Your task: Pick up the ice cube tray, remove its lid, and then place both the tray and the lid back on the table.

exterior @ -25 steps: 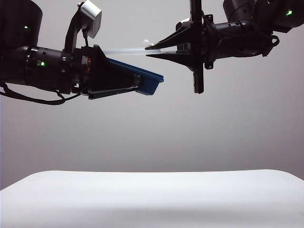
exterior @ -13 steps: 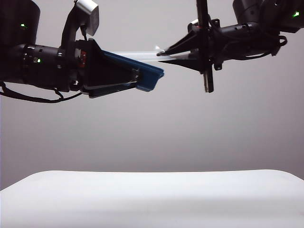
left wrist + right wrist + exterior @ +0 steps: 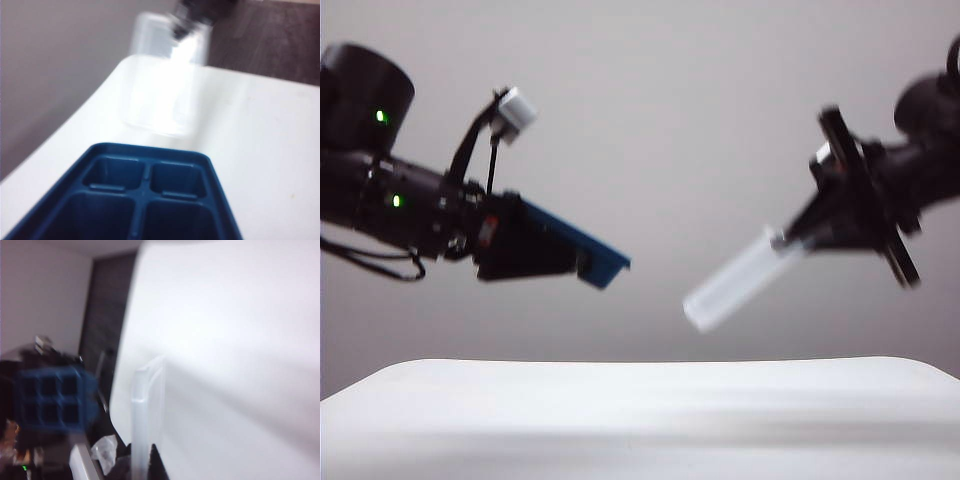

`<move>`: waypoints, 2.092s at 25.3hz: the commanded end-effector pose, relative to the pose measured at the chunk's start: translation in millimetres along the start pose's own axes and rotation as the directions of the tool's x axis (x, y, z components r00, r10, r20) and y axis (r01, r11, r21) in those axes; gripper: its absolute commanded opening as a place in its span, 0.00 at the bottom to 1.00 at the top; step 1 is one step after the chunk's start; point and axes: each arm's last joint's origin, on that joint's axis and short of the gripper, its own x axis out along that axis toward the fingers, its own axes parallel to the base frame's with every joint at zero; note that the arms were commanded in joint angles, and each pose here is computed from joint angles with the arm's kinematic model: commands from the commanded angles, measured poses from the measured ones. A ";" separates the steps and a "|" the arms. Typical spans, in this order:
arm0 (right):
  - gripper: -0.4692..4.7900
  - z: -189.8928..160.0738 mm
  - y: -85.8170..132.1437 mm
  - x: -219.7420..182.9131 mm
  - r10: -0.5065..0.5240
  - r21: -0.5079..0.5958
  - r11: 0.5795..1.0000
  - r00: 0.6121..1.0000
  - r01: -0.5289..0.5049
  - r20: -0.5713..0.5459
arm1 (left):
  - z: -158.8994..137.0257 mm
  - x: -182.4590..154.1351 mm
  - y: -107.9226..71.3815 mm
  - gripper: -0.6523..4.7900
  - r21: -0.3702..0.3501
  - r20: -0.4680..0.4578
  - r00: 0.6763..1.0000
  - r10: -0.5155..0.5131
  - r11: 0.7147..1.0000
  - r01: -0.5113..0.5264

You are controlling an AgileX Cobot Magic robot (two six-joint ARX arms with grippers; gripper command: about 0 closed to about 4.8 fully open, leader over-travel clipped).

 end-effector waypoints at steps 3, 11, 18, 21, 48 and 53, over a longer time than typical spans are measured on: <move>0.08 -14.4 -33.3 17.5 -0.007 0.072 0.997 0.998 0.012 -0.068 | -20.9 10.7 0.0 0.65 -0.027 0.003 0.997 -0.078 0.997 0.078; 0.08 -30.1 -76.2 39.3 -0.064 0.133 0.988 0.987 0.084 -0.146 | -62.6 22.3 -3.8 0.65 -0.080 -0.123 0.989 -0.081 0.994 0.071; 0.36 -31.4 -80.8 38.4 -0.219 0.115 0.965 0.965 0.237 -0.146 | -65.3 21.9 -4.3 0.82 -0.072 -0.161 0.985 -0.061 0.996 0.050; 0.53 -31.0 -81.1 38.2 -0.227 0.113 0.963 0.963 0.243 -0.143 | -65.2 21.9 -4.2 1.00 -0.075 -0.161 0.985 -0.060 0.996 0.049; 0.79 -20.9 -51.0 -1.7 -0.483 -0.021 0.876 0.874 0.483 -0.049 | 10.5 -18.4 -4.4 0.98 0.093 -0.210 0.957 0.198 0.979 -0.182; 0.79 -18.1 -36.5 -8.4 -0.438 -0.040 0.899 0.899 0.437 -0.017 | -13.5 -16.9 -9.1 0.98 0.150 -0.405 0.895 0.189 0.979 -0.140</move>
